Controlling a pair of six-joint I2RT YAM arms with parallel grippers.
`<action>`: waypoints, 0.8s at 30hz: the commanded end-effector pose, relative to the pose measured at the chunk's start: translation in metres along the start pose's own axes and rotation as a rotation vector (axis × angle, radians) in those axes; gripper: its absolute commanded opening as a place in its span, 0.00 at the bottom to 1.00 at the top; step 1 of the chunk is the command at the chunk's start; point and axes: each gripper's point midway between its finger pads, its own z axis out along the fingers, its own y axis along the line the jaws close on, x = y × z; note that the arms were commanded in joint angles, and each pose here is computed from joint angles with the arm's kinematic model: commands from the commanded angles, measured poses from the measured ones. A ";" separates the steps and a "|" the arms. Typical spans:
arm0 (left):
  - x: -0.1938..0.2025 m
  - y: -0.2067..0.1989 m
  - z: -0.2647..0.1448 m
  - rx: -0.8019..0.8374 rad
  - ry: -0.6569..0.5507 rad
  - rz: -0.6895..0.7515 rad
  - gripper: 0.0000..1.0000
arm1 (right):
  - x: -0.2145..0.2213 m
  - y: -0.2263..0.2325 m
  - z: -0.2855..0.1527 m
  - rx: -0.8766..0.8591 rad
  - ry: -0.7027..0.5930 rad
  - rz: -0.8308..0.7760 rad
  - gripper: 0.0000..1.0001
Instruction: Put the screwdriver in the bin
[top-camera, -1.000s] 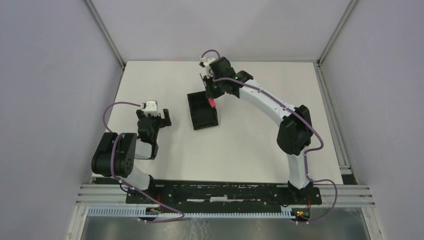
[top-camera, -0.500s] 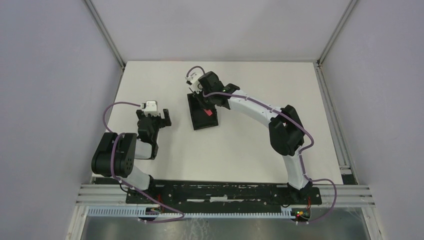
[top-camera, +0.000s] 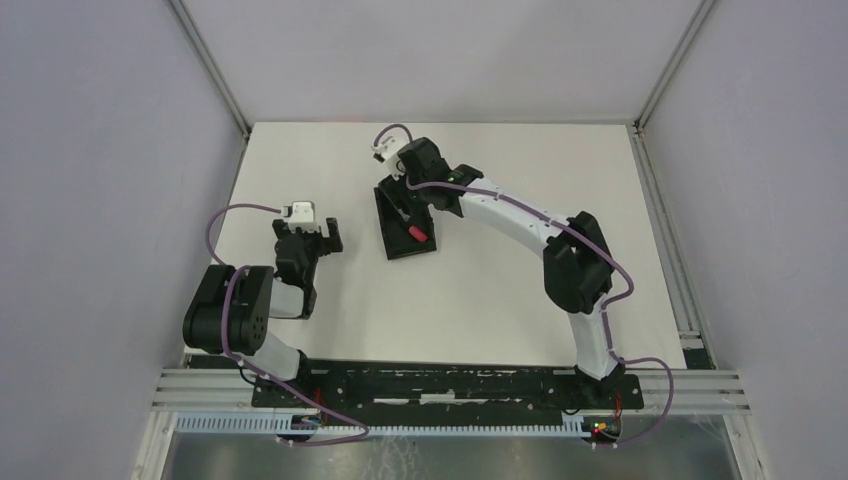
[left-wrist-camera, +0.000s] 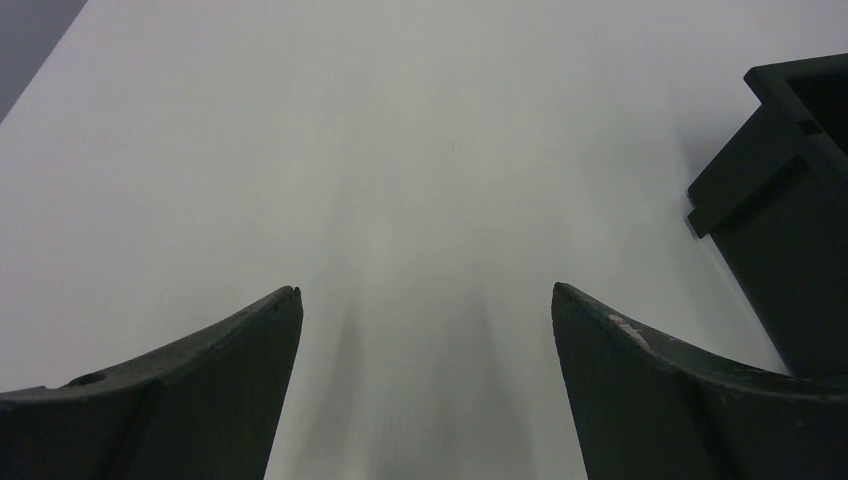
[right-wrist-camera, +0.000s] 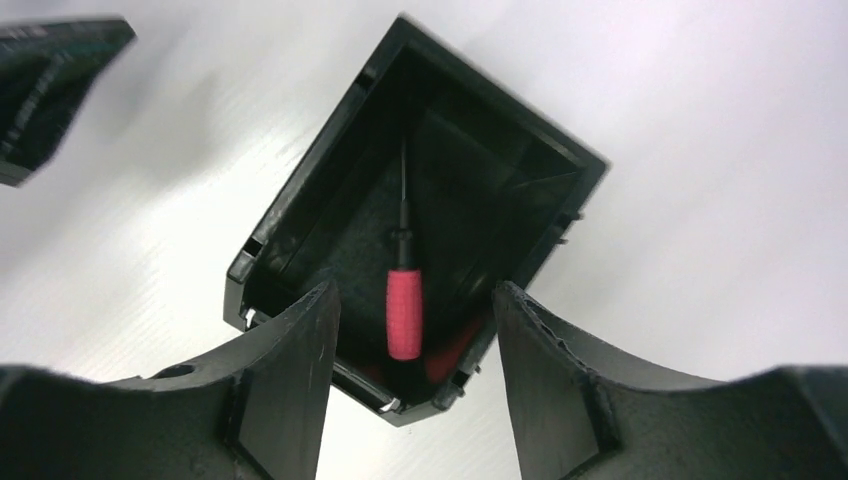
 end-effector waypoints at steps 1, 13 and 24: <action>-0.014 0.000 0.001 0.000 -0.048 -0.024 1.00 | -0.077 -0.018 -0.061 0.086 -0.240 0.021 0.65; -0.014 0.000 0.001 0.001 -0.049 -0.024 1.00 | -0.072 -0.065 -0.116 0.237 -0.324 0.071 0.98; -0.014 0.001 0.001 -0.002 -0.049 -0.024 1.00 | 0.052 -0.172 -0.194 0.570 -0.445 0.258 0.98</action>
